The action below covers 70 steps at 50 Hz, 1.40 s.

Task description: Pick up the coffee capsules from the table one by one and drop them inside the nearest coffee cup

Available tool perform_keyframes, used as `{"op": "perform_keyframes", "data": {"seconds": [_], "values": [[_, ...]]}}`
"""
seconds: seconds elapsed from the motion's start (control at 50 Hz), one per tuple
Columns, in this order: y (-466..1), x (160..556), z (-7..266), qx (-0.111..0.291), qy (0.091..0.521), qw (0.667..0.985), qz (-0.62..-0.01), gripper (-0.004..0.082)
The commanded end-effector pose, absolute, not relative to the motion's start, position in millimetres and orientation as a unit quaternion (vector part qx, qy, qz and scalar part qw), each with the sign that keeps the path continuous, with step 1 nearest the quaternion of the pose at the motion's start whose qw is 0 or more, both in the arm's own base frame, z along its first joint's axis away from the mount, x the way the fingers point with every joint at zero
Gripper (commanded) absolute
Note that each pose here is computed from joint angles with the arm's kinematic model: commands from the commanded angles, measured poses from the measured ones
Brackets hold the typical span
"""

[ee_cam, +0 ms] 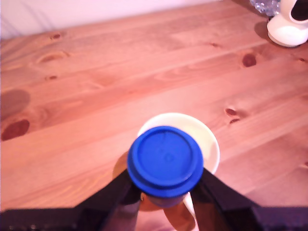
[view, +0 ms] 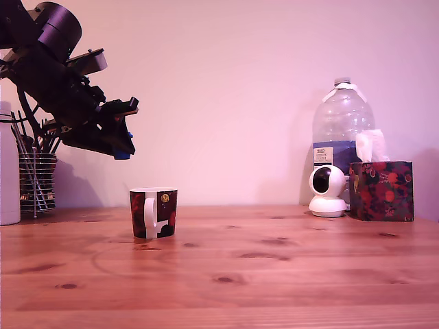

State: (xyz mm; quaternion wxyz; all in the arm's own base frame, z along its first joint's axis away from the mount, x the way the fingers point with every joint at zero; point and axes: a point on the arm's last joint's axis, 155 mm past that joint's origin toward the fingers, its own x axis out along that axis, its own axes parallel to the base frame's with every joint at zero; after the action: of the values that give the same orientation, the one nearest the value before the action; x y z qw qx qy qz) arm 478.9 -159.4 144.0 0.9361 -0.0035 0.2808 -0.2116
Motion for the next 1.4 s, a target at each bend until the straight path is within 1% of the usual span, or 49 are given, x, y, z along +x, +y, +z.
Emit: {"op": "perform_keyframes", "data": {"seconds": [0.0, 0.14, 0.3, 0.36, 0.56, 0.7, 0.84, 1.1, 1.38], "values": [[-156, 472, 136, 0.001, 0.291, 0.933, -0.21, 0.0178], [-157, 468, 132, 0.016, 0.301, 0.929, -0.215, 0.0178], [-160, 469, 133, 0.019, 0.307, 0.926, -0.218, 0.0178], [-162, 468, 134, 0.025, 0.311, 0.924, -0.222, 0.0177], [-172, 471, 129, 0.043, 0.328, 0.915, -0.23, 0.0146], [-180, 474, 120, 0.051, 0.353, 0.904, -0.235, 0.0147], [-190, 480, 115, 0.062, 0.368, 0.895, -0.244, 0.0147], [-200, 494, 111, 0.077, 0.395, 0.883, -0.24, 0.0147], [-200, 506, 95, 0.092, 0.431, 0.868, -0.228, 0.0147]]}}
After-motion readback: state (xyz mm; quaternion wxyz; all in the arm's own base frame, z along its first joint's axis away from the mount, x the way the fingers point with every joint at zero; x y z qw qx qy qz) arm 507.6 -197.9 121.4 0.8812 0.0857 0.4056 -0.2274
